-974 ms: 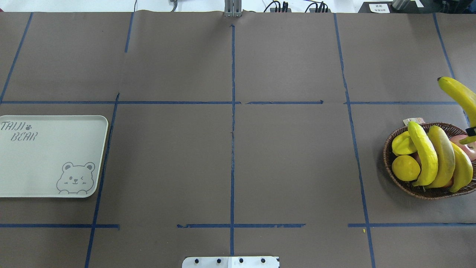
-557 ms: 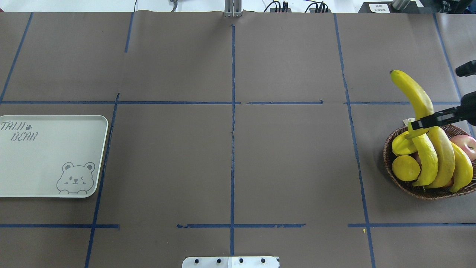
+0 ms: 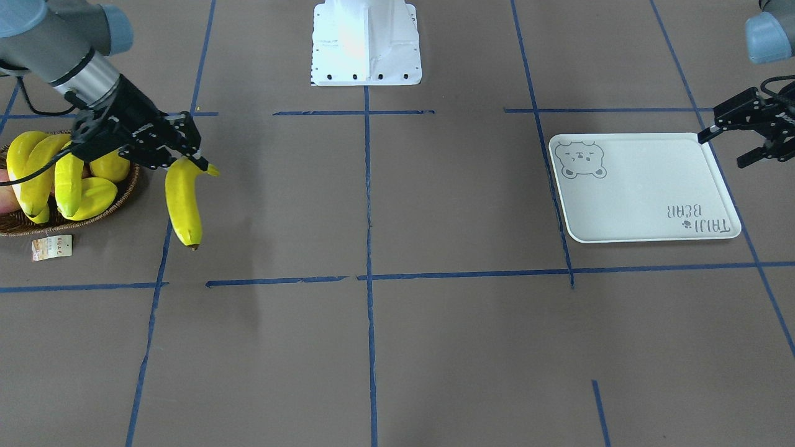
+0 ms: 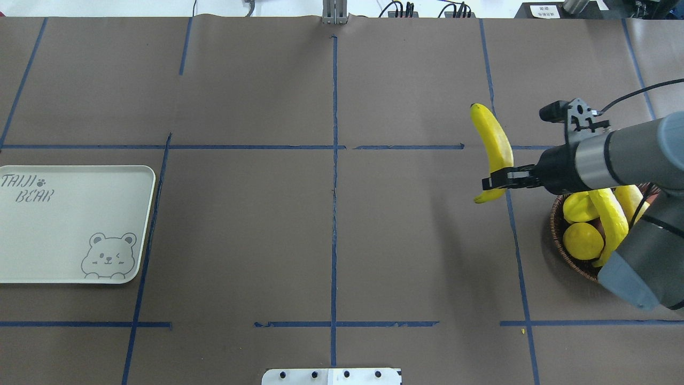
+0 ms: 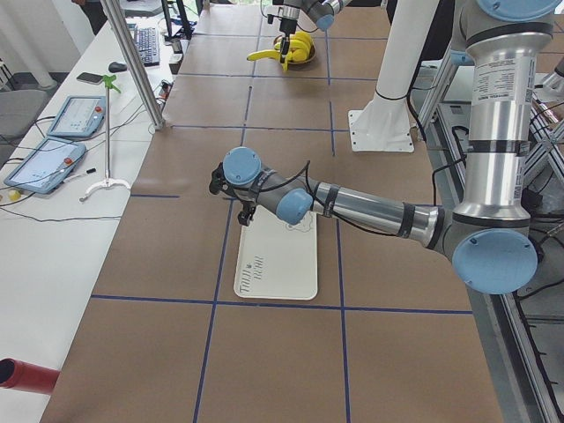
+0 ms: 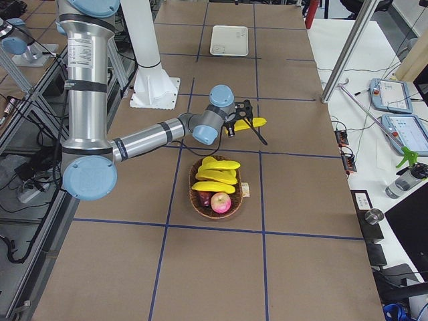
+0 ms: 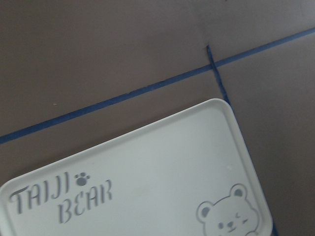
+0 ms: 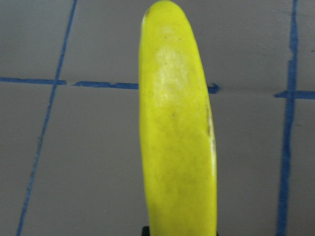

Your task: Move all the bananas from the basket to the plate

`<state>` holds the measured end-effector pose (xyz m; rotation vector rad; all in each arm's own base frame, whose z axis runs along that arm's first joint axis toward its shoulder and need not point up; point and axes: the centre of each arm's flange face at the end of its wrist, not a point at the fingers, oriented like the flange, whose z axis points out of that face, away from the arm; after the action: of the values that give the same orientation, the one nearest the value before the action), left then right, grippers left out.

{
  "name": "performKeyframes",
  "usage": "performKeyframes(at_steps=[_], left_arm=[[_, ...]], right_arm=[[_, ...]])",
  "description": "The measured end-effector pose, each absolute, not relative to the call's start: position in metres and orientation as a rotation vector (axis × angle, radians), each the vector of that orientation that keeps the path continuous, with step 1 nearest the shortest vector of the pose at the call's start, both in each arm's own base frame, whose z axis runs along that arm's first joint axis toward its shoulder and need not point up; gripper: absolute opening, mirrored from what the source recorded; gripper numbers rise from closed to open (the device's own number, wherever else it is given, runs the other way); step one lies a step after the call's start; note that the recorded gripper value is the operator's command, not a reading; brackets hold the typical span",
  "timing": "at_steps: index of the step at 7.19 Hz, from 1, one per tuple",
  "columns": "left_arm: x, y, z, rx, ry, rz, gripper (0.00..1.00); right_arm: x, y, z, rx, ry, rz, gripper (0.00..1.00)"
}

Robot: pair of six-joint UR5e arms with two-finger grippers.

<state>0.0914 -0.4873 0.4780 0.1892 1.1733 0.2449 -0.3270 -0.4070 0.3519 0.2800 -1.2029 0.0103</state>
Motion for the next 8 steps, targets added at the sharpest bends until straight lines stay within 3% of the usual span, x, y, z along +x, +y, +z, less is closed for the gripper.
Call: performKeyframes(at_steps=[5,8], left_arm=[[0.245,-0.505,0.323,0.086,1.299,0.05,0.99],[0.337,-0.476,0.256,0.122,1.416,-0.156,0.99]], right_arm=[[-0.446,-0.354,0.252,0.334,-1.339,0.114,0.04],[-0.488,-0.339,0.212,0.361,-1.387,0.142,0.04]])
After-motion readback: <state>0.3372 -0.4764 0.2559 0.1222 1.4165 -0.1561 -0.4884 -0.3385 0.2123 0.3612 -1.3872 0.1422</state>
